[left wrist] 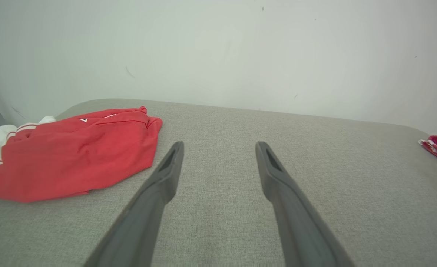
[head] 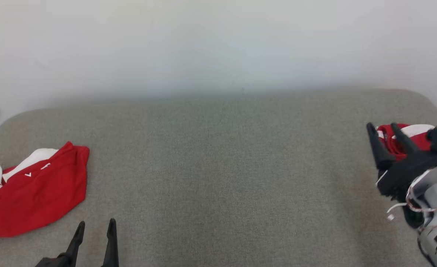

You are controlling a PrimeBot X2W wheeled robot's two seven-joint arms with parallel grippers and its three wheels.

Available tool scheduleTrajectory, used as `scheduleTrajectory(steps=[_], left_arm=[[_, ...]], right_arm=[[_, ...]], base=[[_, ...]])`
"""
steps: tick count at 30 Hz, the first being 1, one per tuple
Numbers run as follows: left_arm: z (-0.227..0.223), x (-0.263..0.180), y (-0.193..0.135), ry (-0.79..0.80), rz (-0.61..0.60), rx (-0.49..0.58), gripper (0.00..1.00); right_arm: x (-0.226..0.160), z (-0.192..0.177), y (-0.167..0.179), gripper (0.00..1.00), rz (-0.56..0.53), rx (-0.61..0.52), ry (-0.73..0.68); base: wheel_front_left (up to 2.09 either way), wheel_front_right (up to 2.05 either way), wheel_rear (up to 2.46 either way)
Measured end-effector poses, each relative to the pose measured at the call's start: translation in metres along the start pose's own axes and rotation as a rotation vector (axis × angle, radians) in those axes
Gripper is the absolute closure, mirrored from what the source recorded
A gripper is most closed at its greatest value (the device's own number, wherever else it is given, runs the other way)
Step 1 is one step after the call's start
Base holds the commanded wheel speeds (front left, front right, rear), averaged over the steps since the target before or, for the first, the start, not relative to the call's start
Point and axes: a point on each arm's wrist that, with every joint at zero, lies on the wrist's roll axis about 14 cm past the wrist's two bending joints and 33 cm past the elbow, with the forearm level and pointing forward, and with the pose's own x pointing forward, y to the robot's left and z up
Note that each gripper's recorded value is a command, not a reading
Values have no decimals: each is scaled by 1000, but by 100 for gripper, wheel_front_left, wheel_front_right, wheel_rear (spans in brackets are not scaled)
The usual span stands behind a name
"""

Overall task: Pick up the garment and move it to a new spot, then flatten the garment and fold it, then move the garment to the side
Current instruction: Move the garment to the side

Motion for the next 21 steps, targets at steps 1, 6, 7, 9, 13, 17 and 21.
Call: scheduleTrajectory(steps=[1, 6, 7, 9, 13, 17, 21], left_arm=[[0, -2, 1, 0, 2, 0, 0], [4, -11, 6, -17, 18, 1, 0], [3, -15, 6, -17, 19, -1, 0], [2, -20, 4, -15, 19, -7, 0], [8, -20, 0, -35, 9, -8, 0], [10, -20, 1, -40, 13, -6, 0], [6, -21, 3, -24, 19, 0, 0]], right_arm=[[-4, -3, 3, 0, 7, 7, -1], [-32, -28, 11, 0, 5, 43, 26], [-37, -31, 10, 0, -1, 45, 27], [-46, -34, 10, 0, -10, 55, 25], [-62, -48, 8, 0, -36, 65, 41], [-78, -59, 2, 0, -94, 96, 50], [-89, -65, 12, 0, -75, 58, 53]], base=[[0, 0, 0], [0, 0, 0], [0, 0, 0], [0, 0, 0], [0, 0, 0], [0, 0, 0], [0, 0, 0]])
